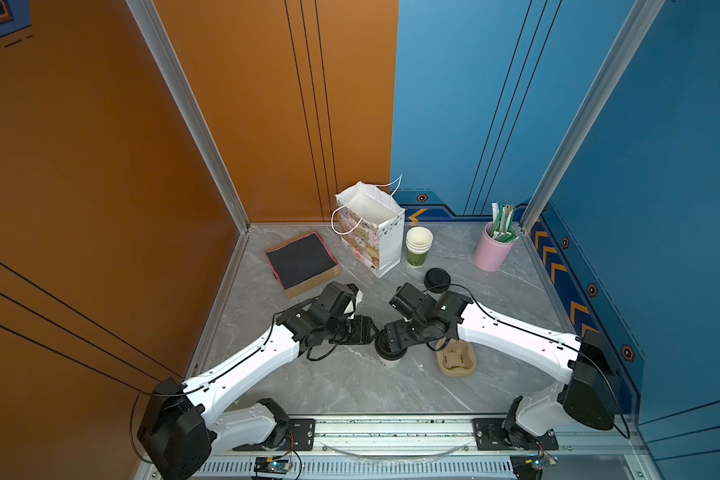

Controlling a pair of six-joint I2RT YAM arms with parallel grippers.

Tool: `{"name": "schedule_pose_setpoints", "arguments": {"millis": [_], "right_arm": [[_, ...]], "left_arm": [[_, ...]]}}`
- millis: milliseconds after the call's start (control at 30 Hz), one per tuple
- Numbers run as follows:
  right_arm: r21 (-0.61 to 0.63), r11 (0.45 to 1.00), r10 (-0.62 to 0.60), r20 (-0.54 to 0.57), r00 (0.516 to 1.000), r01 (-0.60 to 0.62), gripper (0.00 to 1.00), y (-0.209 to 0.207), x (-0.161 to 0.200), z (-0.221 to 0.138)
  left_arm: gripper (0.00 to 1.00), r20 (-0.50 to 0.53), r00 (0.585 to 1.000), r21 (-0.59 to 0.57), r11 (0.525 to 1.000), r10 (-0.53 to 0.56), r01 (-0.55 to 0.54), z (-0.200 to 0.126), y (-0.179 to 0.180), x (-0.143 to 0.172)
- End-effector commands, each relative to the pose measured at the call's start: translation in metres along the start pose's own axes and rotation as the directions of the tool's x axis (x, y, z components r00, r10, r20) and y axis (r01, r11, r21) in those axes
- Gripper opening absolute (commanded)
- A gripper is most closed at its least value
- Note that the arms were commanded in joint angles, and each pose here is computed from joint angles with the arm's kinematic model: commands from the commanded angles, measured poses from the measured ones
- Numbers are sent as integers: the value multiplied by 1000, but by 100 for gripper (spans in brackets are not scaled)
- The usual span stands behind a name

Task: Pack a coffee takeout order
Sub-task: Close the lid on the coffee cup.

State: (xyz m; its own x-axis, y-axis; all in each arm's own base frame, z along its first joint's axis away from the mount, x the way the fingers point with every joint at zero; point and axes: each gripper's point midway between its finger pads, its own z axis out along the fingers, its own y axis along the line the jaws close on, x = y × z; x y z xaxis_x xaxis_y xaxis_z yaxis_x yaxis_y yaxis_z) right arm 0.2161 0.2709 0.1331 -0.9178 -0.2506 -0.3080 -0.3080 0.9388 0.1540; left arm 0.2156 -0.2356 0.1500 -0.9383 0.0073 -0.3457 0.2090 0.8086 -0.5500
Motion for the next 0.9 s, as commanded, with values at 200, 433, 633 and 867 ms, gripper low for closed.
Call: {"name": "schedule_pose_setpoints", "arguments": {"millis": [200,433,633,867], "right_arm": [[0,1000,-21,16,1000,21,100,1,-21,-24],[-5,1000,20,76,997,-20,100,-13,-26,-44],[30,995,92,59,994,-94,100,-52,-12,-38],[-10,989,147,34,989,-146,100,-62,-3,-24]], "left_arm": [[64,5,1000,25,999,28,-28,-6,-7,-1],[65,6,999,61,997,43,-43,-2,-19,-4],[66,-5,998,94,994,58,-57,13,-33,-6],[66,-40,996,63,995,76,-73,31,-29,-3]]}}
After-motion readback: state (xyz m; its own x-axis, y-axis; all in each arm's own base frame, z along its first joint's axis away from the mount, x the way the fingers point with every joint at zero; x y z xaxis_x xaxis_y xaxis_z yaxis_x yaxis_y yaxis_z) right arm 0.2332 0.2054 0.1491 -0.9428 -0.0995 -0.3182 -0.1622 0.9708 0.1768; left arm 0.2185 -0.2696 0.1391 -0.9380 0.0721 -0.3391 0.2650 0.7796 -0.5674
